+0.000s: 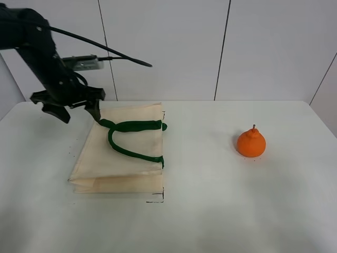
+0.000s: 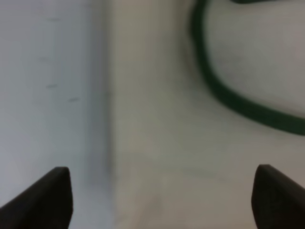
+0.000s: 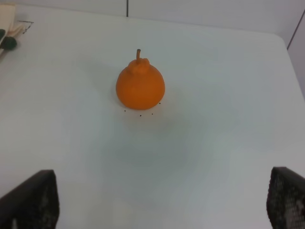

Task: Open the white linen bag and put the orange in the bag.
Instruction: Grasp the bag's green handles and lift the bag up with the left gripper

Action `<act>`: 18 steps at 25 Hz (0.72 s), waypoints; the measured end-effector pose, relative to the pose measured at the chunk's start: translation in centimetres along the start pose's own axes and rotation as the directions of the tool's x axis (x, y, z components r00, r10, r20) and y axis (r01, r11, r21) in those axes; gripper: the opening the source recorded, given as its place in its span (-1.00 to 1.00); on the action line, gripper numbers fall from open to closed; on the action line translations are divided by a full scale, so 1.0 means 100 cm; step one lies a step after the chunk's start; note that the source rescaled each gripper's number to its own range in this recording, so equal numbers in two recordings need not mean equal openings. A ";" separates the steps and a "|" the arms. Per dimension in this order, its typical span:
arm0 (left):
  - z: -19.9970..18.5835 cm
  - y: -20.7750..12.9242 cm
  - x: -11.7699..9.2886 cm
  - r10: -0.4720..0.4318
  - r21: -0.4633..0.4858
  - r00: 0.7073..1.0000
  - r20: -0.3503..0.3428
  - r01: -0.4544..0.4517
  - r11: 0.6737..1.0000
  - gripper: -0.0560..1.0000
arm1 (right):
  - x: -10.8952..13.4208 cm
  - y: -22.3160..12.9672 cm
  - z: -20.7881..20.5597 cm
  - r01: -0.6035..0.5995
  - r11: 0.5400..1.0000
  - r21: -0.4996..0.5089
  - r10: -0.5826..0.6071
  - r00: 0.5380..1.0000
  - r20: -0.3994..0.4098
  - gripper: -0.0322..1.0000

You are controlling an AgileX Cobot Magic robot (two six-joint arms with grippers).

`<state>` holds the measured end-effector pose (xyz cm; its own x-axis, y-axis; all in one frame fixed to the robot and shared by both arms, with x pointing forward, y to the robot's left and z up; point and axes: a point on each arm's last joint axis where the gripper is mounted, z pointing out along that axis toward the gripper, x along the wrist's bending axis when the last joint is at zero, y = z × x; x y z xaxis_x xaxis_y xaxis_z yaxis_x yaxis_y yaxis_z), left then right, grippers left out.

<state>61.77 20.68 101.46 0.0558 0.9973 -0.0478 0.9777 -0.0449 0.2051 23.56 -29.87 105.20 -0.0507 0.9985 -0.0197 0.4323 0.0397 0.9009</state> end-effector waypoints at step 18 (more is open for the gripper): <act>0.123 0.030 -0.024 -0.027 0.063 1.000 -0.015 0.027 0.998 0.92 | 0.000 0.000 0.000 0.000 1.000 0.000 0.000 1.000 0.000 1.00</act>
<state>67.03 17.46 90.13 0.0267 0.9989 -0.0380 0.9897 -0.0210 0.1419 23.56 -29.87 105.20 -0.0507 0.9985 -0.0197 0.4323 0.0397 0.9009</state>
